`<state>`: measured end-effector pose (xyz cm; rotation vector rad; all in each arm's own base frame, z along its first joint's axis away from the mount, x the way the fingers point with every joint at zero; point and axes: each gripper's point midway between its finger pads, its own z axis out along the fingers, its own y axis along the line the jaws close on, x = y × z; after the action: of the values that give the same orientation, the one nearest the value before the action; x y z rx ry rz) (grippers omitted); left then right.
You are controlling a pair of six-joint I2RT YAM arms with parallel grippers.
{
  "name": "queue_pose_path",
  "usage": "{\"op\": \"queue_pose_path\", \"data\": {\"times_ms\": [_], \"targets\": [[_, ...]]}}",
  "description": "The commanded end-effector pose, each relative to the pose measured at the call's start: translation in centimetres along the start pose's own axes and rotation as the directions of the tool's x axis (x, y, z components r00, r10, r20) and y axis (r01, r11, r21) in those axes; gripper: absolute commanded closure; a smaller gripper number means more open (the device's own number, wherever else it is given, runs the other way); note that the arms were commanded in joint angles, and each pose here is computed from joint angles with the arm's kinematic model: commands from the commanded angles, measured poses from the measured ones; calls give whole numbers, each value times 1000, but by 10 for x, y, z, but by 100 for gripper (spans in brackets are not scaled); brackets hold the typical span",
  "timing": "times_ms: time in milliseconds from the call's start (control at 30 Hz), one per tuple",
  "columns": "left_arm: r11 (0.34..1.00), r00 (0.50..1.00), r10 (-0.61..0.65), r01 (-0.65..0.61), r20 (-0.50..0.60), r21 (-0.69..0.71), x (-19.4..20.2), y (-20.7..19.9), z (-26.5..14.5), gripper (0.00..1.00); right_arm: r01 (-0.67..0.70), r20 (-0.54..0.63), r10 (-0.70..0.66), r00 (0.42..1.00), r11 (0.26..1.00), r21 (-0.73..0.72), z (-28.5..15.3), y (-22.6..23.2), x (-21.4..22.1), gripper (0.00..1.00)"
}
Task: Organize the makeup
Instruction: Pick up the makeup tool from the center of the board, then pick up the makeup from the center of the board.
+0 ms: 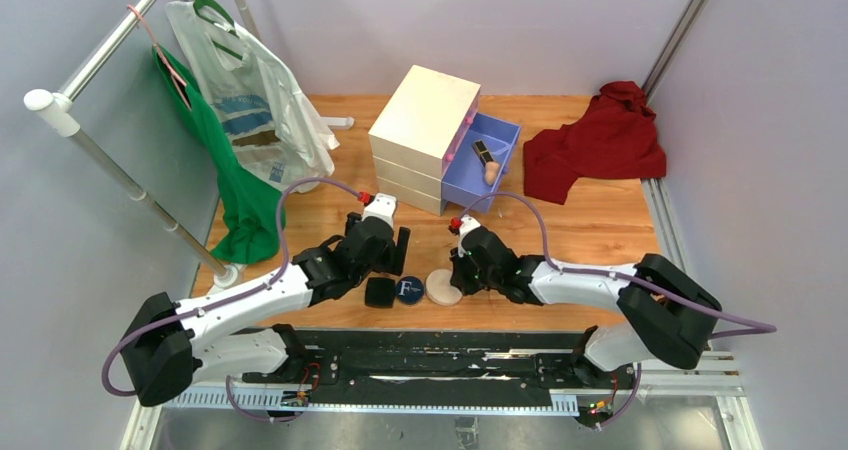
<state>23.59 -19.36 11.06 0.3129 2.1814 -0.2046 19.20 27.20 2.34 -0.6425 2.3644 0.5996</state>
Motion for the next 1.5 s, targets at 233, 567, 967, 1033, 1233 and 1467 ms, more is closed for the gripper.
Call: {"op": "queue_pose_path", "data": {"times_ms": [233, 567, 967, 1033, 1233, 1467], "targets": [[998, 998, -7, 4, -55, -63, 26, 16, 19, 15, 53, 116, -67, 991, 992, 116, -59, -13, -31, 99], [998, 995, 20, -26, -100, -62, 42, 12, 36, 15, 76, 255, -126, 959, 977, 198, -113, -21, -76, 99], [995, 989, 26, -40, -147, -95, 60, 21, 55, 15, 59, 419, -192, 888, 949, 309, -163, -32, -128, 99], [995, 988, 21, -36, -153, -96, 63, 23, 58, 15, 60, 422, -196, 885, 948, 314, -165, -32, -130, 100], [996, 987, 8, -23, -162, -90, 68, 26, 63, 16, 60, 422, -199, 884, 946, 320, -166, -32, -132, 99], [998, 982, -11, -1, -187, -64, 74, 24, 69, 22, 61, 425, -207, 881, 941, 332, -169, -33, -135, 99]]}}
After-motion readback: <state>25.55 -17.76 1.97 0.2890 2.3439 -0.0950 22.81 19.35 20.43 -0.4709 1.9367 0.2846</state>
